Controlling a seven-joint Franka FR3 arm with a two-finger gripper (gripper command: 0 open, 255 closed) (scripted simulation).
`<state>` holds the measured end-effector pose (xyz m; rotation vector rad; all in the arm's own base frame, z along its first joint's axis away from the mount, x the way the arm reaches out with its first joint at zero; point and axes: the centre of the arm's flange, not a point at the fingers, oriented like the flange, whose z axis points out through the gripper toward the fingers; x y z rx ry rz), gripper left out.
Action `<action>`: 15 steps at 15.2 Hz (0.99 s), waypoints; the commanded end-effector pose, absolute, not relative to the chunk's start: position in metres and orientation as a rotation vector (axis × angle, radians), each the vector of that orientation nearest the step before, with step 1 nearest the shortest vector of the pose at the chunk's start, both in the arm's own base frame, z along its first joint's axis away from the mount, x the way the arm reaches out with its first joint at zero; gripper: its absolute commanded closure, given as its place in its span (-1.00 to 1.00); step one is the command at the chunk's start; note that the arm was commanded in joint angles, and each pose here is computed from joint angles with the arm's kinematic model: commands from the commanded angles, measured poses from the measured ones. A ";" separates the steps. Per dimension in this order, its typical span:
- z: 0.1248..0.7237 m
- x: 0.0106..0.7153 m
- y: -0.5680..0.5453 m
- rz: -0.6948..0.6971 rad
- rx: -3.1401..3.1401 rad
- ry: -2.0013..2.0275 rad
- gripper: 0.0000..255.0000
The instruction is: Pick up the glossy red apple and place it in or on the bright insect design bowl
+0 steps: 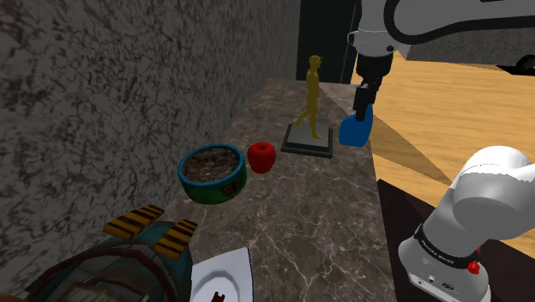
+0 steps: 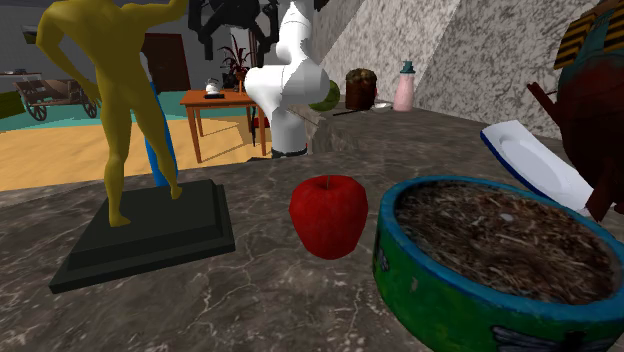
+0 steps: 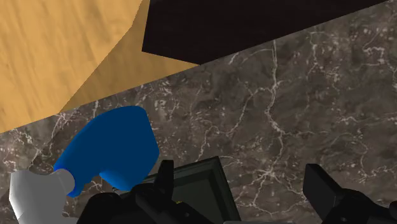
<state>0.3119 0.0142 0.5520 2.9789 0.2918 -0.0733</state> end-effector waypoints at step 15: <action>0.498 0.408 0.120 0.197 3.118 0.131 -1.00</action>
